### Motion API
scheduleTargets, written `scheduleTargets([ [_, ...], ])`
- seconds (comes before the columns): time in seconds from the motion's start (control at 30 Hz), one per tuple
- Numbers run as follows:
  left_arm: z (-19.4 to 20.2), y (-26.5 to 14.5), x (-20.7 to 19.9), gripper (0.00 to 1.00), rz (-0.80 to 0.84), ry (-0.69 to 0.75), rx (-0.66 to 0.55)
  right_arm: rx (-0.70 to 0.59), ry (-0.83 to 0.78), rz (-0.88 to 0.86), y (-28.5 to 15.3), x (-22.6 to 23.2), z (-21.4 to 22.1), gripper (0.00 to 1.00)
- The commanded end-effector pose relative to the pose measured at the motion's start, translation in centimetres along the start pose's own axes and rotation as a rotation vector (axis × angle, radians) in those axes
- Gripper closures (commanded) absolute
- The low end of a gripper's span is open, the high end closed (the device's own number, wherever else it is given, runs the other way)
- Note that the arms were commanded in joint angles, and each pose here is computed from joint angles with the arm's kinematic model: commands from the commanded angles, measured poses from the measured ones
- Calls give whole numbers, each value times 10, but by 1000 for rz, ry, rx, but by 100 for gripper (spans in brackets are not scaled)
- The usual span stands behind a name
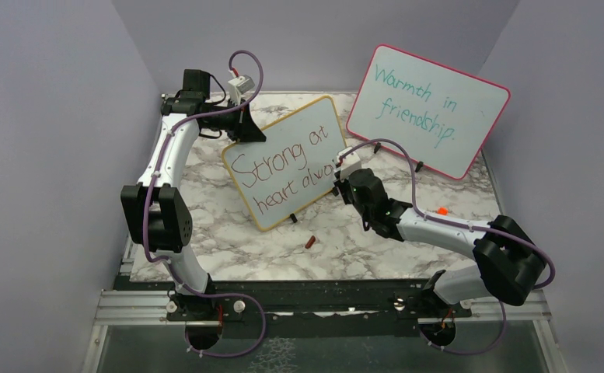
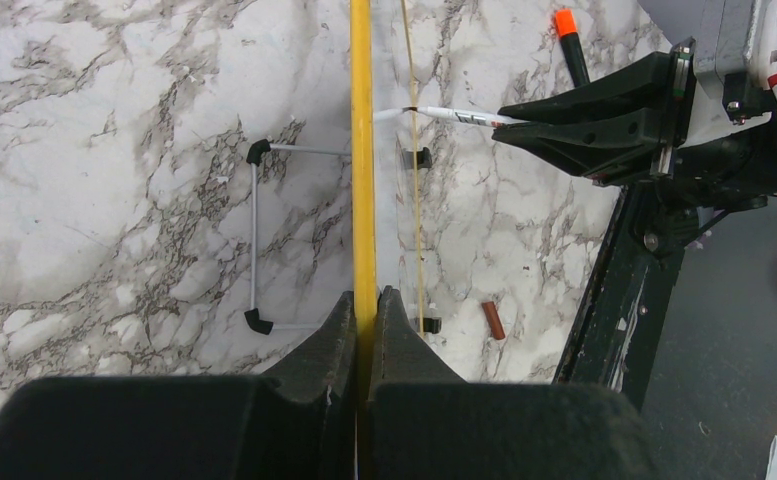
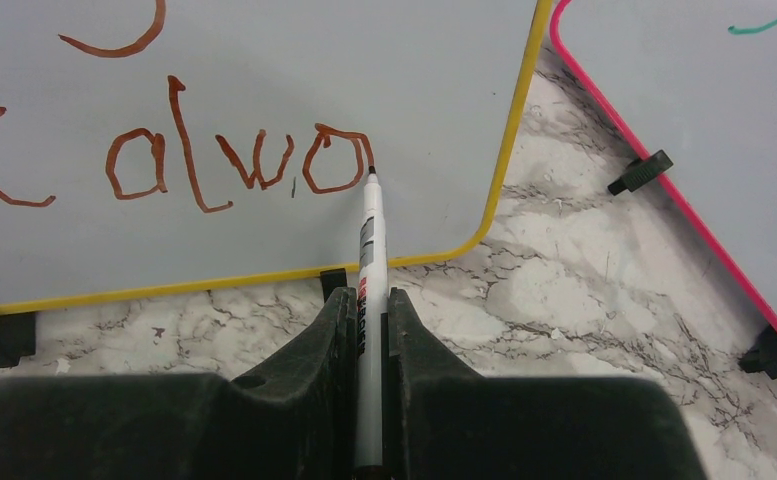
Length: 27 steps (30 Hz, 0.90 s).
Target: Write a sentence on the whiteboard
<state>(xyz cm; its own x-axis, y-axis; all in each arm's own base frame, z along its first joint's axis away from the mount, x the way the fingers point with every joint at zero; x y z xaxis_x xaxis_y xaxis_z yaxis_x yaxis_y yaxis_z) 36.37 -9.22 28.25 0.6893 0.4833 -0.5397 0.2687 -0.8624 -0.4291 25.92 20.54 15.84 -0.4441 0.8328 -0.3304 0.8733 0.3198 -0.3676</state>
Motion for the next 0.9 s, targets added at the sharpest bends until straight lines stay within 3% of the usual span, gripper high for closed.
scheduleTargets([
  [0.0,16,8,16,100,-49,-3,79,60,0,6,0,1,14,99],
  [0.53,16,7,15,100,-54,4,78,63,2,30,-3,-3,14,99],
  [0.87,16,7,15,100,-54,1,79,-41,20,44,-8,-12,-9,99],
])
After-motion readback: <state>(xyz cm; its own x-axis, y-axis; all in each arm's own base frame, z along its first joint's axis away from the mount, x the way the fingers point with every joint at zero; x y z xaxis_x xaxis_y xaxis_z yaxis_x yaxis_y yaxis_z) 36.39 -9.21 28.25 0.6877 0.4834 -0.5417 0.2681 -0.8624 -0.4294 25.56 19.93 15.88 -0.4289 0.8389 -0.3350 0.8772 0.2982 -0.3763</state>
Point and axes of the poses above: each gripper's point midway between its finger pads, its own y axis out along the fingers, its own x axis along the line the jaws close on, z = x × y, the point moved 8 cm from there along -y, back along the fingers, and after that the axes turned 8 degrees about -y, right-handed, at the moved point
